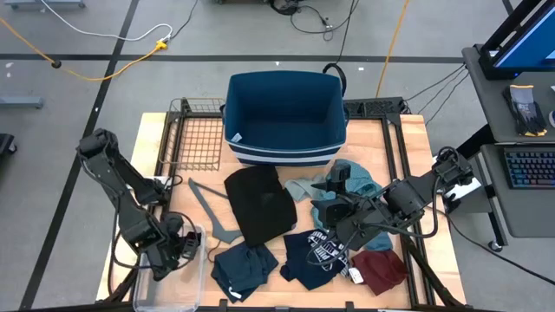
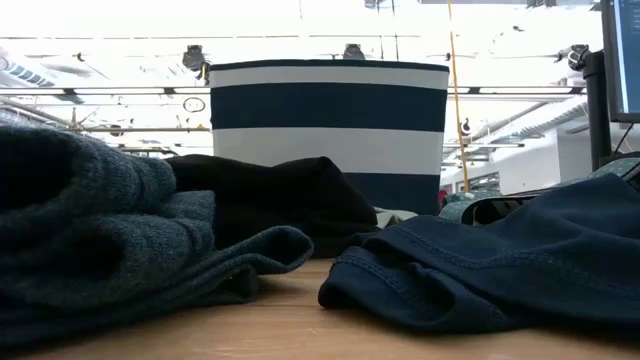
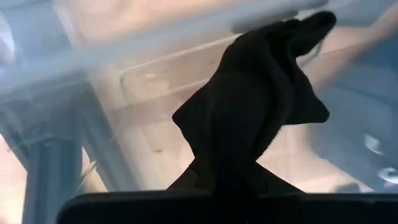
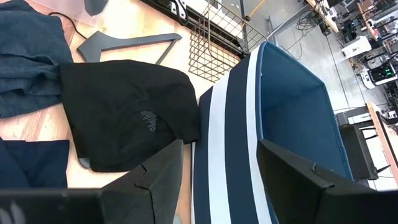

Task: Pick & Place Cloths
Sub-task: Put the black sock into the transparent container, then put the blue sock into the transparent container

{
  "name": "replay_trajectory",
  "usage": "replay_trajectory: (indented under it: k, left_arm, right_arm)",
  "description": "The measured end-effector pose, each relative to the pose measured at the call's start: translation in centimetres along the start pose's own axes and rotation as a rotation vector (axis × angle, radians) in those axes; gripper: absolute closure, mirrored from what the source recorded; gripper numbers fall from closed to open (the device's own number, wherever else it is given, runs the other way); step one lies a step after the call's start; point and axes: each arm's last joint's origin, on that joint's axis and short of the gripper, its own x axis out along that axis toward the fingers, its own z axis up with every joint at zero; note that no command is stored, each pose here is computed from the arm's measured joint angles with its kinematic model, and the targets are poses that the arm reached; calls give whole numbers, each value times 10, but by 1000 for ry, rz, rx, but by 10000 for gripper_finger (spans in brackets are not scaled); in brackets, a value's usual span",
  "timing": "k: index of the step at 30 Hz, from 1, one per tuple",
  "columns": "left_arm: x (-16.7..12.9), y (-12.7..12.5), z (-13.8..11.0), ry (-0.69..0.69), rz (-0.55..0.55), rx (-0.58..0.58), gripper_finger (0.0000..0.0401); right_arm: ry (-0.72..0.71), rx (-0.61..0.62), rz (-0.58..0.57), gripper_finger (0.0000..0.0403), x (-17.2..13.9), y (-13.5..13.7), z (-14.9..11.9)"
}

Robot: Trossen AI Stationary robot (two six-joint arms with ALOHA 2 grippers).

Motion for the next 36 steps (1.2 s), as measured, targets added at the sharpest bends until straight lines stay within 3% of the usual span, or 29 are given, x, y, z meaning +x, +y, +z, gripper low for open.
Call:
replay_trajectory:
  k: [12,27,36]
  left_arm:
    - [8,-1,-3,30,70,30,378]
    - [3,0,-3,50,40,90,196]
    - [-36,7,6,151,-118,88,167]
  right_arm:
    - [-1,1,1,206,0,0,0]
    - [-3,-5,1,206,0,0,0]
    - [-5,-44,2,206,0,0,1]
